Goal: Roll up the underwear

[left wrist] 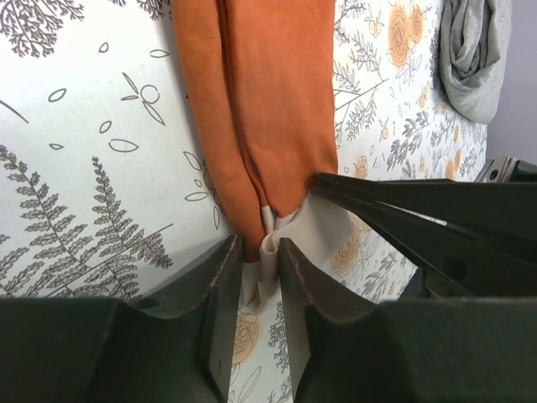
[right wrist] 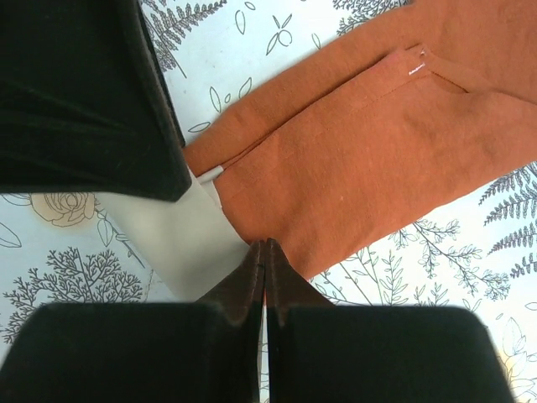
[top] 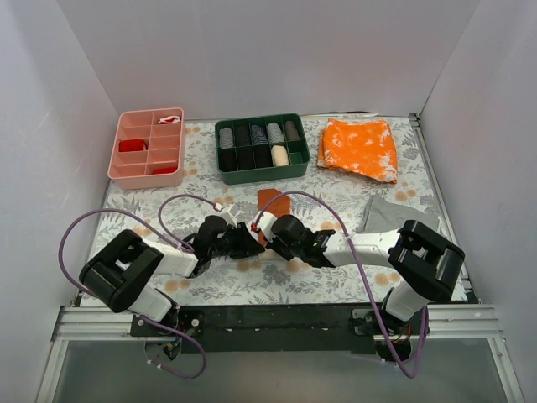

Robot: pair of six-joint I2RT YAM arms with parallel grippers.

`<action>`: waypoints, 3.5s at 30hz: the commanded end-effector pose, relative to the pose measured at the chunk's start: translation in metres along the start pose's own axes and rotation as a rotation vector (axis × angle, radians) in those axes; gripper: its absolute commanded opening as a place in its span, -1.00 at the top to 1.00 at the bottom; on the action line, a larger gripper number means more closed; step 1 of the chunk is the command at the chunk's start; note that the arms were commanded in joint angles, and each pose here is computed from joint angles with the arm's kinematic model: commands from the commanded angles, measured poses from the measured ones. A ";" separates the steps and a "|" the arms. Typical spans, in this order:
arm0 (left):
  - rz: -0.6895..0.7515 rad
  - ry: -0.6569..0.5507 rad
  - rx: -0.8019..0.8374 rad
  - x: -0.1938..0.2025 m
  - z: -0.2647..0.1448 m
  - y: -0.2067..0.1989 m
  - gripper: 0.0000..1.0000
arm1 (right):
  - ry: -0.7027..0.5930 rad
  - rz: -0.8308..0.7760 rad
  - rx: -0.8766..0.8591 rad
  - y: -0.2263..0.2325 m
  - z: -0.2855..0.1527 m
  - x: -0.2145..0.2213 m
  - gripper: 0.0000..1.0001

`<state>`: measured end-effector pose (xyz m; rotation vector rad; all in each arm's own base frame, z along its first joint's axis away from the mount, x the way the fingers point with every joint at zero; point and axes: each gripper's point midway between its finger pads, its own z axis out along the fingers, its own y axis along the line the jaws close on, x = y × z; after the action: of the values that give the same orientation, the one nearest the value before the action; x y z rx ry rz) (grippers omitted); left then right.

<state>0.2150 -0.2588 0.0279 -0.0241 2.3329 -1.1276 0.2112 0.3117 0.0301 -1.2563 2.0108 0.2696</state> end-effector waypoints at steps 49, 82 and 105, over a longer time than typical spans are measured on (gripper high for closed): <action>0.074 0.196 -0.127 0.020 0.018 0.012 1.00 | -0.161 0.380 -0.168 -0.012 -0.038 -0.025 0.01; 0.080 0.212 -0.124 0.024 -0.008 0.004 1.00 | -0.131 0.619 -0.369 0.023 -0.037 0.005 0.97; 0.093 0.105 -0.096 0.000 -0.024 -0.022 0.17 | -0.141 0.802 -0.251 0.026 -0.031 0.022 0.97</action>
<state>0.1832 -0.2549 0.0317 0.1253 2.5381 -1.0195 0.1611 0.2957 0.0336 -0.5328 2.3087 1.0257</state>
